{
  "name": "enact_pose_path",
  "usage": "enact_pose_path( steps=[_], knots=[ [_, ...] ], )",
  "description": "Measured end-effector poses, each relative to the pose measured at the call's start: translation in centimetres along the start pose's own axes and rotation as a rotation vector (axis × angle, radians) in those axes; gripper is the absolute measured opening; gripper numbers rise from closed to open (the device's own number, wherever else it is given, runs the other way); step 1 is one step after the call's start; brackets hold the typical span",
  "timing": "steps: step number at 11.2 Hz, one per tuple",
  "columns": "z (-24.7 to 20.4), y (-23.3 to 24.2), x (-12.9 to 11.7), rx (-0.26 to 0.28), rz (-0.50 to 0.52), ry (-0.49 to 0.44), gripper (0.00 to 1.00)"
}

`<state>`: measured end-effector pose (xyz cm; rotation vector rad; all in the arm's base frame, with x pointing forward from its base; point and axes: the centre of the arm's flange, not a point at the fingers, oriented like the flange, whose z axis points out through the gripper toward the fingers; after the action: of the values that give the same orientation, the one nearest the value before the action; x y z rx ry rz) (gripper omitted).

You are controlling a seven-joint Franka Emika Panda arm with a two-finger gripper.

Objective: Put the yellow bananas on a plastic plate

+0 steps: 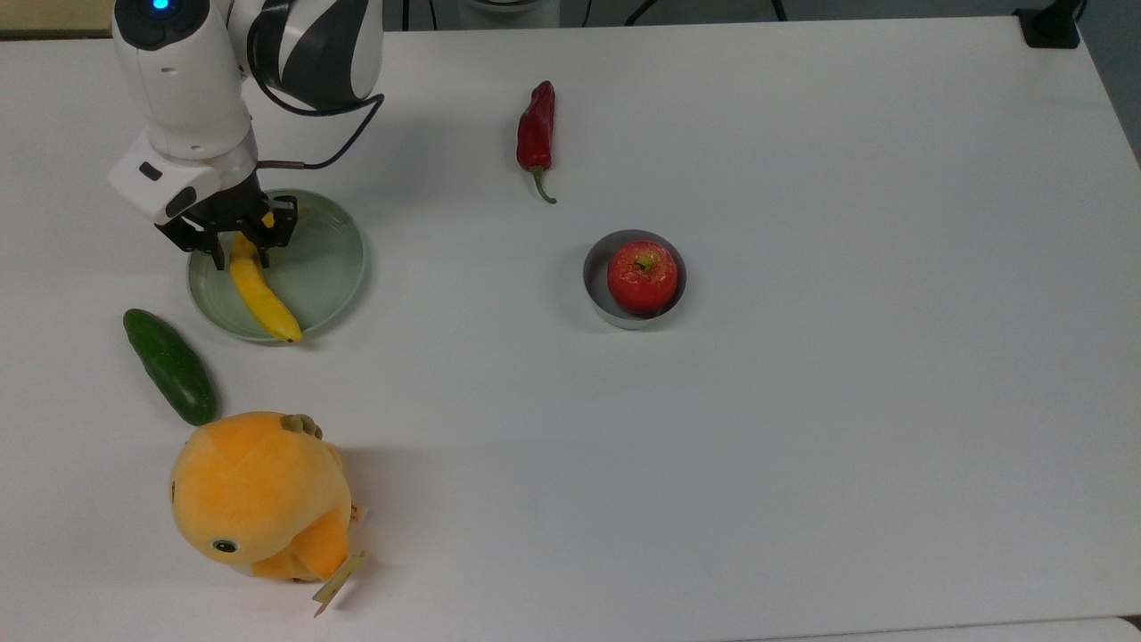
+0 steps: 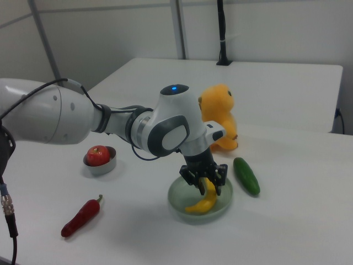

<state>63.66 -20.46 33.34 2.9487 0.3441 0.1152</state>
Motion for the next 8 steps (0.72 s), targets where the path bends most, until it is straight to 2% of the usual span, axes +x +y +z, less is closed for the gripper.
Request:
enact_pose_path(
  steps=[2,3,4,6,8],
  knots=[
    [0.0,0.1,0.0,-0.001,0.001,0.001,0.80],
    [-0.1,0.3,-0.1,-0.002,0.004,0.002,0.93],
    [-0.3,0.6,-0.1,-0.004,0.008,0.005,1.00],
    [-1.8,1.0,-0.1,-0.013,0.016,0.027,1.00],
    [-5.2,1.5,-0.1,-0.017,0.075,0.063,1.00]
  ],
)
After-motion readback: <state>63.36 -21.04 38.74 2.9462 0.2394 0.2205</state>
